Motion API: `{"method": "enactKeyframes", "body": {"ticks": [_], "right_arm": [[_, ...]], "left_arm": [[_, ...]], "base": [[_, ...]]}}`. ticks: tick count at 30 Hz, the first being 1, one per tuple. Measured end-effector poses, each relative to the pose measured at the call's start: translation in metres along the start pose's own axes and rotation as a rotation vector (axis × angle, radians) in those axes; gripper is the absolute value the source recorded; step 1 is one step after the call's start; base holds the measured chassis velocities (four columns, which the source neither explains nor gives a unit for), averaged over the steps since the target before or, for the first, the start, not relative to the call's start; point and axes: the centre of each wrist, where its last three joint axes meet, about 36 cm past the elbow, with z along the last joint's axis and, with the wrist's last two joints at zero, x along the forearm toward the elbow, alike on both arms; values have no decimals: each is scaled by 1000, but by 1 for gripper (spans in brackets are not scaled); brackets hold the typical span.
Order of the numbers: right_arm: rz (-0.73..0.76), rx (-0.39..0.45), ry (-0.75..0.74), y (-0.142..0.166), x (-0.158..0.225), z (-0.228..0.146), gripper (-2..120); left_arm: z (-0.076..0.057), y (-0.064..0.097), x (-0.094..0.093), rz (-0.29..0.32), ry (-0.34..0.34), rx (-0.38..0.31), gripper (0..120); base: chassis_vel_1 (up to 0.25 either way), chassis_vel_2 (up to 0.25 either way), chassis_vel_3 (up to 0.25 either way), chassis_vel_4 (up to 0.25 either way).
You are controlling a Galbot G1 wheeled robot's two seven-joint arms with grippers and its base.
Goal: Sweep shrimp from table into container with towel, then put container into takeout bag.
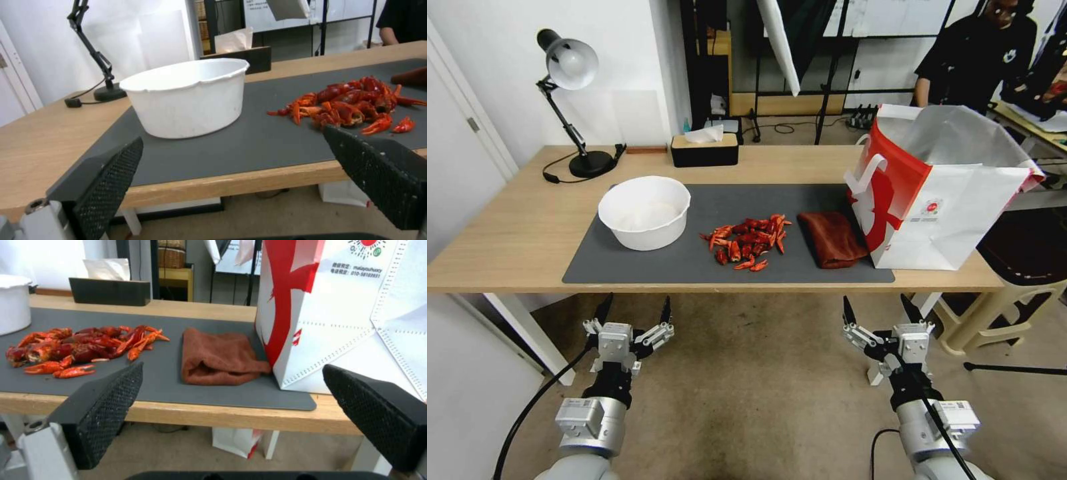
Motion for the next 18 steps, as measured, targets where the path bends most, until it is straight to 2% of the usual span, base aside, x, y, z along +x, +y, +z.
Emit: {"method": "enactKeyframes", "body": {"ticks": [7, 11, 13, 15, 17, 18], "right_arm": [[0, 0, 2, 0, 0, 0, 100], [-17, 1, 63, 5, 0, 0, 100], [-52, 9, 175, 13, 1, 0, 100], [-53, 9, 179, 13, 1, 0, 100], [-89, 22, 288, 21, 2, -1, 100], [-92, 27, 291, 22, 2, -4, 100]], "left_arm": [[0, 0, 0, 0, 1, 1, 100], [-2, -2, -3, -2, 18, 29, 100], [-8, -10, -11, 0, 78, 103, 100], [-8, -10, -12, 0, 83, 108, 100], [-15, -19, -18, 12, 178, 171, 100], [-17, -21, -20, 19, 211, 186, 100]], "base": [[0, 0, 0, 0], [0, 0, 0, 0], [0, 0, 0, 0], [0, 0, 0, 0], [0, 0, 0, 0], [0, 0, 0, 0]]}}
